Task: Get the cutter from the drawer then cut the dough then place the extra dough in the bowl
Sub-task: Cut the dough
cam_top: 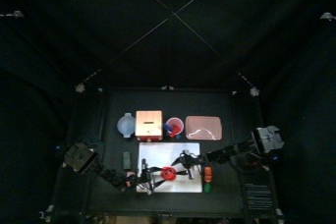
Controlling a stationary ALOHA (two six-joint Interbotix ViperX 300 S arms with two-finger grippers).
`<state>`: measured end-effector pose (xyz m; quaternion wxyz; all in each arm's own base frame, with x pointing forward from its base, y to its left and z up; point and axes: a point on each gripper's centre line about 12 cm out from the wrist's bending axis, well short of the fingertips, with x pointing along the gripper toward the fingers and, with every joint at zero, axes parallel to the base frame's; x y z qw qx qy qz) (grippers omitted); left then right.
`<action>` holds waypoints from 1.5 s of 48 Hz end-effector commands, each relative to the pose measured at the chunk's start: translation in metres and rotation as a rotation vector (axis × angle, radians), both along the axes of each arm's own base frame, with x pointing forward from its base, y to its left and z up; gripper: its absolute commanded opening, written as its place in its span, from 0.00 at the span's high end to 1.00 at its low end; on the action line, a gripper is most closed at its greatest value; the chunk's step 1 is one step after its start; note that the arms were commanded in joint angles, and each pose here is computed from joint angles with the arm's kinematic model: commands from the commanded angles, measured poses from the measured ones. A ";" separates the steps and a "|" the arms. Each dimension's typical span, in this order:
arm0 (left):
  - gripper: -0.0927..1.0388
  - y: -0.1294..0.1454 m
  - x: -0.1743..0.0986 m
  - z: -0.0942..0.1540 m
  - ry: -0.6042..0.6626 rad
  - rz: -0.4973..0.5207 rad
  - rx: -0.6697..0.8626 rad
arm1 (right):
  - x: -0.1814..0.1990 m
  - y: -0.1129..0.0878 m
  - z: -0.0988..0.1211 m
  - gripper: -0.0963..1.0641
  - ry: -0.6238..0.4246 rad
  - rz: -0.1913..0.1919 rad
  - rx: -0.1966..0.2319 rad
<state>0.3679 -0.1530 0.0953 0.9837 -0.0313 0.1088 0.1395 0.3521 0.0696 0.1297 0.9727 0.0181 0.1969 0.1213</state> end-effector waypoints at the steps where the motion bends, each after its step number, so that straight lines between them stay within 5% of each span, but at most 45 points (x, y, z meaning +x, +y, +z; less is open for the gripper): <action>1: 0.14 -0.002 0.004 0.010 -0.032 0.005 -0.015 | 0.005 0.000 0.012 0.20 -0.040 -0.001 0.009; 72: 0.25 -0.002 0.005 0.000 -0.003 0.022 -0.021 | 0.012 0.007 -0.001 0.22 -0.007 0.014 0.002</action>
